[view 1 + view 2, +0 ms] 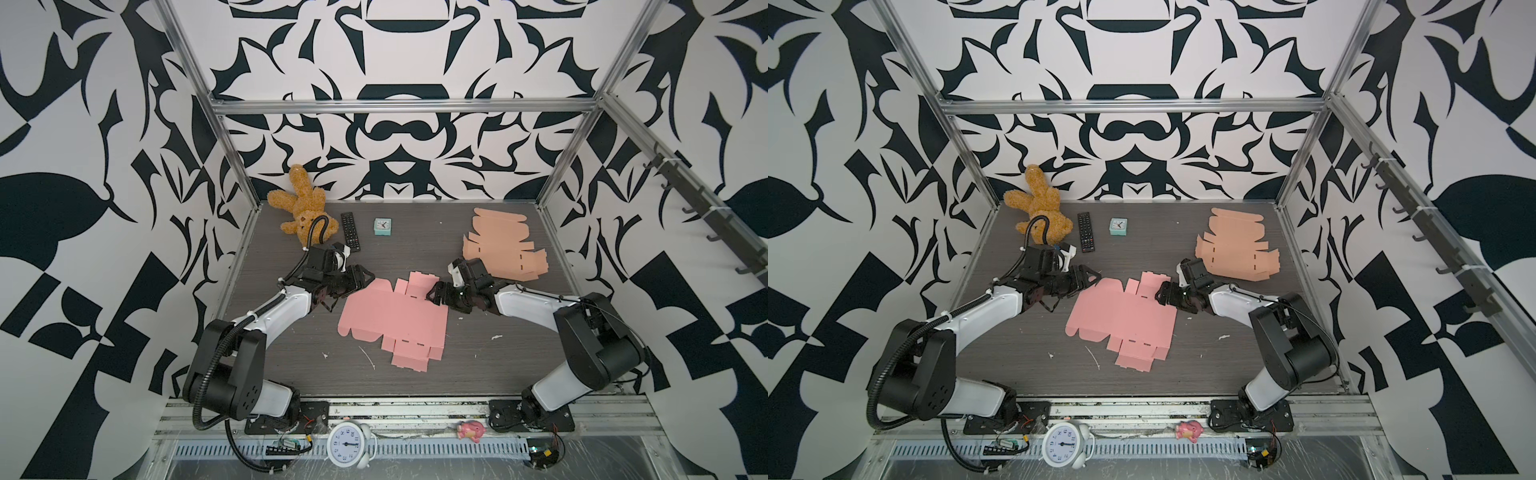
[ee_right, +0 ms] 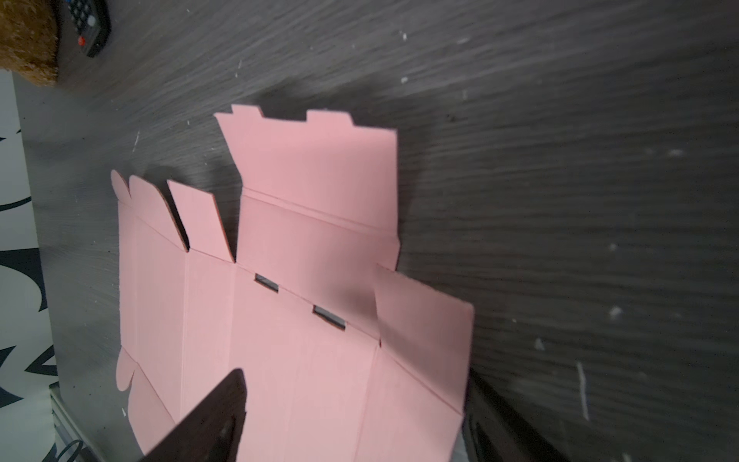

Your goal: Fold the paper box

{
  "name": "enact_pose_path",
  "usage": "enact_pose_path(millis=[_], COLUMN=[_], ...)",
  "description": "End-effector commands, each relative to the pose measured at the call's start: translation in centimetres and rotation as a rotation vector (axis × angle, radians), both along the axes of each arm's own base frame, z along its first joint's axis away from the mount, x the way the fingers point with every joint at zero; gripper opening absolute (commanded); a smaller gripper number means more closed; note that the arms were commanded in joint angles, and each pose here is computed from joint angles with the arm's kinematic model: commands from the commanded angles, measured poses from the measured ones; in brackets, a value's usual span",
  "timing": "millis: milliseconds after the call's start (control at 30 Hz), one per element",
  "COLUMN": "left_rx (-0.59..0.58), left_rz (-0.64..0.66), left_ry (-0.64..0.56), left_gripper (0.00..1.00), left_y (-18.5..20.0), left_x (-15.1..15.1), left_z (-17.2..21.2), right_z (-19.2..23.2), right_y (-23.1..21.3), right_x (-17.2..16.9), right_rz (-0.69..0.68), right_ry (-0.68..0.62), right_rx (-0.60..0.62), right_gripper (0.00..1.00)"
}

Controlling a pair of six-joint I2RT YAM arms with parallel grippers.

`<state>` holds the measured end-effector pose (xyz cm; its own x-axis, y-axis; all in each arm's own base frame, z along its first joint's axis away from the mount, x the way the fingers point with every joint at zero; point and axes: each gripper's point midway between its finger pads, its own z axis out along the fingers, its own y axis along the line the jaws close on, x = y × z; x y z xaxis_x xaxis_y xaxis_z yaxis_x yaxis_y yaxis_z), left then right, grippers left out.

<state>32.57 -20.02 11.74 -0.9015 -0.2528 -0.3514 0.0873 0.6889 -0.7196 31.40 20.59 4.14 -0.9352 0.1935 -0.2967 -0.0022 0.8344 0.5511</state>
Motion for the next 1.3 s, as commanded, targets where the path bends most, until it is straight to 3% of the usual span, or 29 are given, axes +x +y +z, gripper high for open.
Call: enact_pose_path(millis=[0, 333, 733, 1100, 1267], left_rx=[0.004, 0.061, 0.052, 0.017, 0.035], left_rz=[-0.008, -0.006, -0.083, -0.116, -0.137], left_ry=[0.023, 0.013, 0.002, 0.022, 0.020], left_gripper=[0.60, 0.61, 0.62, 0.61, 0.56], left_y=[0.4, 1.9, 1.1, 0.3, 0.3], left_x=[-0.6, -1.6, -3.1, -4.3, -5.1], left_z=[-0.9, -1.8, -2.1, -3.1, -3.1], right_z=[-0.1, 0.8, 2.2, 2.4, 2.5], right_y=[0.7, 0.6, -2.5, -1.4, -0.4], right_x=[0.0, -0.4, -3.9, -5.1, -5.2], right_rz=[0.028, 0.030, -0.021, -0.037, -0.033], right_ry=[0.016, 0.005, 0.011, 0.063, 0.090], right_rx=[-0.004, -0.026, -0.093, 0.015, 0.065], right_gripper=[0.84, 0.86, 0.94, 0.90, 0.87])
